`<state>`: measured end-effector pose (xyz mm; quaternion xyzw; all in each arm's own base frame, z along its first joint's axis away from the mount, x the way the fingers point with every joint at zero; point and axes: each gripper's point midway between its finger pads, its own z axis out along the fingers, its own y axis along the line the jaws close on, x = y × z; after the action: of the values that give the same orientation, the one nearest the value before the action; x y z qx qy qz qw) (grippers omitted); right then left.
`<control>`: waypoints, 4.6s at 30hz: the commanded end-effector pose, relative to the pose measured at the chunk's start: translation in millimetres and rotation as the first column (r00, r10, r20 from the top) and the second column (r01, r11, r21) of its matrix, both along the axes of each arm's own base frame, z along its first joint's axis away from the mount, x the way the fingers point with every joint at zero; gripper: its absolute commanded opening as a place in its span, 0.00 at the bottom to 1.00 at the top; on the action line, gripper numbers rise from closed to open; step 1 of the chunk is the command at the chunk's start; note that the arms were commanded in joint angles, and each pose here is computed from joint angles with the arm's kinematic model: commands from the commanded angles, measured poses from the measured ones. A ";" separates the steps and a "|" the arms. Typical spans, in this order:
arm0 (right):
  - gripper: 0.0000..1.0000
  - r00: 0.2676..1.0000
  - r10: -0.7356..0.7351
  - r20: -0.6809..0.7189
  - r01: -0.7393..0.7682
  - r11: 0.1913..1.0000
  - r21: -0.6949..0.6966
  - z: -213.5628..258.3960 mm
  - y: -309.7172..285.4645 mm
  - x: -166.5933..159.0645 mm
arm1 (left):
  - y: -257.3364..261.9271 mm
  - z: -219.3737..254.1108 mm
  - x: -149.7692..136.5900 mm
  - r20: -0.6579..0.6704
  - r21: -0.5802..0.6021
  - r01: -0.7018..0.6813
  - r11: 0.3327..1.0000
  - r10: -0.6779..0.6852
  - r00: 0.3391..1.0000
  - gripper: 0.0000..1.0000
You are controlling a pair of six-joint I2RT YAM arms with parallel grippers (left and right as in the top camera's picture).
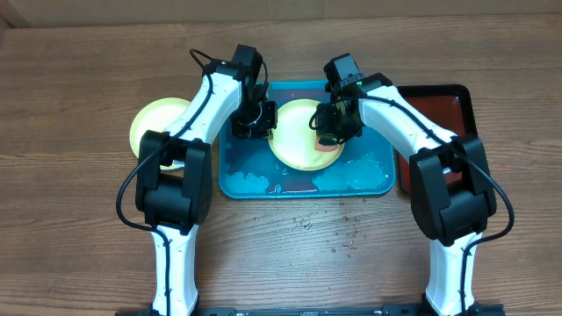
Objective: Clean dirty plates on tray and stack at the side
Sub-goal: 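Scrub the second yellow plate with the sponge while the left gripper holds it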
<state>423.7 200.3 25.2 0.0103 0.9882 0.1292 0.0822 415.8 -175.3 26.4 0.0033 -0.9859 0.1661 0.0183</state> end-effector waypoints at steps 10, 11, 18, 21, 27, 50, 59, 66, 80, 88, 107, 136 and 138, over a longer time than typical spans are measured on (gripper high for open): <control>0.04 0.965 0.194 -0.176 -0.123 0.928 0.350 -29.2 79.4 -45.5 | -13.9 3.1 -7.9 -0.022 -0.088 0.063 0.994 -0.065 0.998 0.04; 0.04 0.961 0.209 -0.181 -0.130 0.920 0.371 -27.0 83.4 -48.6 | -14.4 3.3 -7.8 -0.022 -0.092 0.063 0.994 -0.065 0.998 0.04; 0.04 0.933 0.295 -0.208 -0.188 0.889 0.417 -1.2 89.0 -59.8 | -14.0 3.3 -7.6 -0.022 -0.091 0.062 0.994 -0.064 0.998 0.04; 0.04 0.931 0.281 -0.233 -0.198 0.925 0.326 2.6 71.7 -58.0 | -13.6 3.2 -7.5 -0.022 -0.090 0.062 0.994 -0.064 0.998 0.04; 0.04 0.947 0.189 -0.259 -0.197 0.980 -0.007 -1.8 17.0 -49.3 | -11.4 2.4 -6.9 -0.020 -0.079 0.060 0.995 -0.062 0.998 0.04; 0.04 0.988 0.148 -0.045 -0.143 0.984 0.103 -22.8 68.7 6.2 | -9.4 2.5 -16.1 -0.045 -0.077 0.094 0.993 -0.098 0.994 0.04; 0.04 0.949 0.298 -0.103 -0.235 0.885 0.402 -0.5 132.5 -32.1 | -9.5 2.5 -15.8 -0.051 -0.076 0.078 0.994 -0.082 0.995 0.04; 0.04 0.955 0.248 -0.165 -0.177 0.917 0.357 -7.0 107.8 -30.6 | -9.5 2.5 -15.3 -0.048 -0.076 0.078 0.994 -0.082 0.995 0.04; 0.04 0.962 -0.078 -0.262 0.043 0.990 -0.137 -37.5 -67.9 -7.3 | -7.7 1.8 -15.6 -0.049 -0.065 0.079 0.995 -0.082 0.995 0.04; 0.04 0.976 -0.104 -0.189 0.084 0.990 -0.110 -37.7 -72.5 14.9 | -6.5 1.5 -17.2 -0.055 -0.059 0.082 0.995 -0.085 0.995 0.04; 0.04 0.945 0.213 -0.250 -0.168 0.968 0.188 -27.3 86.7 -49.7 | -4.5 0.8 -18.1 -0.059 -0.047 0.082 0.996 -0.084 0.995 0.04; 0.04 0.987 0.098 -0.129 -0.105 0.993 -0.051 -37.1 -32.8 17.9 | -4.0 0.5 -17.9 -0.058 -0.044 0.082 0.996 -0.085 0.995 0.04; 0.04 0.985 0.138 -0.107 -0.140 0.990 -0.005 -35.0 -14.6 18.1 | -4.0 0.5 -17.8 -0.057 -0.044 0.082 0.996 -0.085 0.995 0.04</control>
<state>438.8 177.0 10.0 -0.0215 0.9901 0.1384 0.0127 392.6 -186.2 24.7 -0.0234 -0.9774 0.1990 0.0680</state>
